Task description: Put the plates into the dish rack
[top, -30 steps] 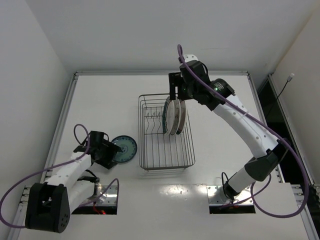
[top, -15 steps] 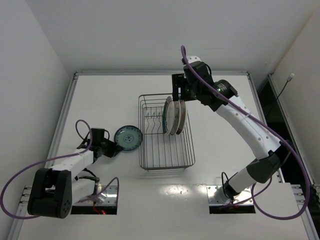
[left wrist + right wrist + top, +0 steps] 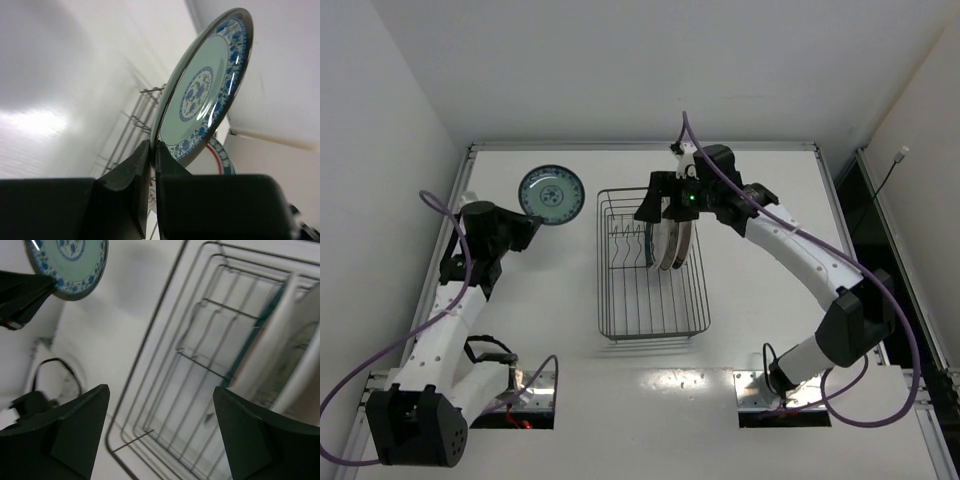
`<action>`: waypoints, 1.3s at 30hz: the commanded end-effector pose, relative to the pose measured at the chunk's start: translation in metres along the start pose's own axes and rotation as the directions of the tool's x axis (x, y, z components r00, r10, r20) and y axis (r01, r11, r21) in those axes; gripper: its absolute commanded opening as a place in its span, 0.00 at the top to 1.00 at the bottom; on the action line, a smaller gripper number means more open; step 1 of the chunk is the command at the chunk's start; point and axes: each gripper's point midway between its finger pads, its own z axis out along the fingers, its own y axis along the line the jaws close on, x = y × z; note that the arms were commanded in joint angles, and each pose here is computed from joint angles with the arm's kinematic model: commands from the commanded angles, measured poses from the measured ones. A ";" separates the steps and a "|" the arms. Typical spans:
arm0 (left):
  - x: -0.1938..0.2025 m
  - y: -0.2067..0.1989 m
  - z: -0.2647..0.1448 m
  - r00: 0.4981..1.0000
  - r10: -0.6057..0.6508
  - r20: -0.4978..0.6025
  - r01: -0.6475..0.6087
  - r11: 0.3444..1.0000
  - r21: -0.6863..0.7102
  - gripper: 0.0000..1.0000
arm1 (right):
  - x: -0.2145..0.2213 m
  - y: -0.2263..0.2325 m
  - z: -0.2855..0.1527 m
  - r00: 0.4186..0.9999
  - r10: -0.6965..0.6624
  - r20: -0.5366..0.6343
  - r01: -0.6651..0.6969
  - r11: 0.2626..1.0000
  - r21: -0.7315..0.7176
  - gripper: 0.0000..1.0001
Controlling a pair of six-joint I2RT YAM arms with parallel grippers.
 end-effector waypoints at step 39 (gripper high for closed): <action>0.058 -0.036 -0.021 0.919 0.327 -0.219 -0.330 0.944 0.023 0.01 | -0.042 -0.002 -0.013 0.986 0.110 0.125 -0.131 0.976 0.174 1.00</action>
